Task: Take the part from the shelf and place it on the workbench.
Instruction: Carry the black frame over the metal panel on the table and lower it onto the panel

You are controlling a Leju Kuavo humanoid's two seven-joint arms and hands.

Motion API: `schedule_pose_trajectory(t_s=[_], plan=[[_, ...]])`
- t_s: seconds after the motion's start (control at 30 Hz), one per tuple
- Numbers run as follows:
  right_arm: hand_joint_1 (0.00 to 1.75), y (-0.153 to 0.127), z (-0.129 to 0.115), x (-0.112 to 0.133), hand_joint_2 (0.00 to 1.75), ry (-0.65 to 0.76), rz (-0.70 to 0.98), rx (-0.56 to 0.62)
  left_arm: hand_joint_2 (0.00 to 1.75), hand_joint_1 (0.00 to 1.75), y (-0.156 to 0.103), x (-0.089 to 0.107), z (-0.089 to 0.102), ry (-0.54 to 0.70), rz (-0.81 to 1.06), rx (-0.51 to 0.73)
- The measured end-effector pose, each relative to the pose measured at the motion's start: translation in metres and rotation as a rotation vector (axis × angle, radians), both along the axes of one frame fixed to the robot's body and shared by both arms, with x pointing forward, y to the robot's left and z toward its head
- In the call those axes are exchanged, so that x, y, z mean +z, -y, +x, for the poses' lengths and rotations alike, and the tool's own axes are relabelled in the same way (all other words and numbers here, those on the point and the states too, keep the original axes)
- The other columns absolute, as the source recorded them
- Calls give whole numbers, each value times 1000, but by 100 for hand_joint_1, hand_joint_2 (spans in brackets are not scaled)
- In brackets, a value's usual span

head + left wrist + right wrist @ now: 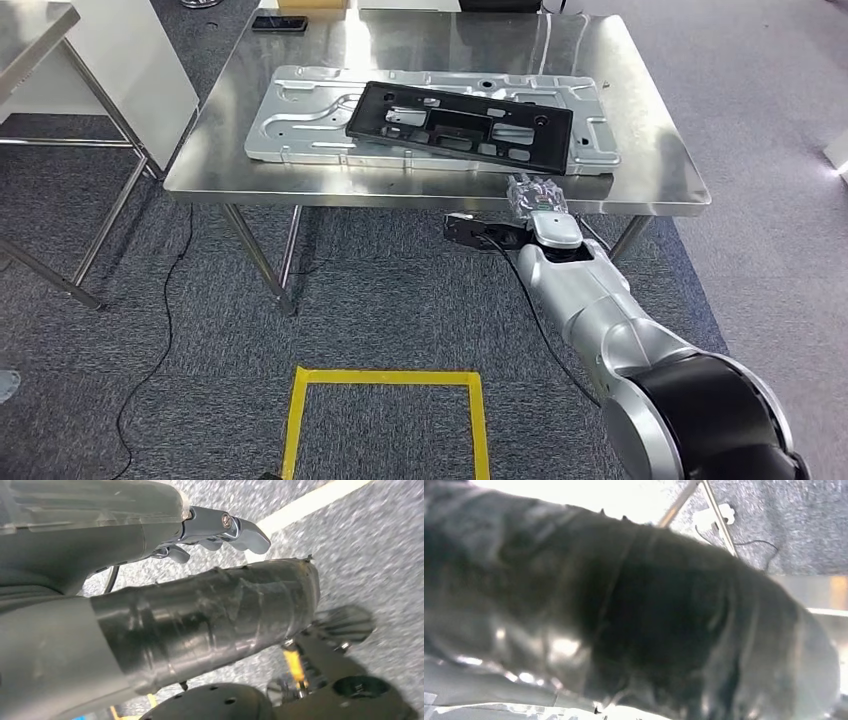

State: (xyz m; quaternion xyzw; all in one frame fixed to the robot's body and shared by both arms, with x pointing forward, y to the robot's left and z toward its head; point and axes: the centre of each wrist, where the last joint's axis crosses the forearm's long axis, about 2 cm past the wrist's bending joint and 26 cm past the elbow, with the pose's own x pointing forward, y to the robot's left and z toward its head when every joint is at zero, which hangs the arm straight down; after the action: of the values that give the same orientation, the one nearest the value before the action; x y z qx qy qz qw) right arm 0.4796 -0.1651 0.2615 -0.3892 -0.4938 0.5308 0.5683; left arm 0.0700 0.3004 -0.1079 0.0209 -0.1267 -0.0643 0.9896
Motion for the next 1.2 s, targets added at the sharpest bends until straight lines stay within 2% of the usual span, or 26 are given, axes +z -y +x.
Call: schedule_pose_trajectory(t_s=[0.13,0.33,0.6,0.8,1.03,1.2], plan=[[0,0,0,1,0,4,2,2,0,0,1,0,-2,-2,-3,6],[0,2,-6,-19,0,-40,12,11,0,0,1,-1,-7,-13,-5,21],[0,20,-24,-70,0,-105,90,8,0,0,0,-1,-10,-26,-3,47],[0,47,-48,-123,0,-136,184,-36,0,0,2,-2,-14,-42,-2,74],[0,85,-95,-191,0,-198,309,-248,0,0,5,-3,-19,-77,2,121],[0,115,-138,-236,0,-260,420,-502,0,0,8,-3,-24,-103,-2,146]])
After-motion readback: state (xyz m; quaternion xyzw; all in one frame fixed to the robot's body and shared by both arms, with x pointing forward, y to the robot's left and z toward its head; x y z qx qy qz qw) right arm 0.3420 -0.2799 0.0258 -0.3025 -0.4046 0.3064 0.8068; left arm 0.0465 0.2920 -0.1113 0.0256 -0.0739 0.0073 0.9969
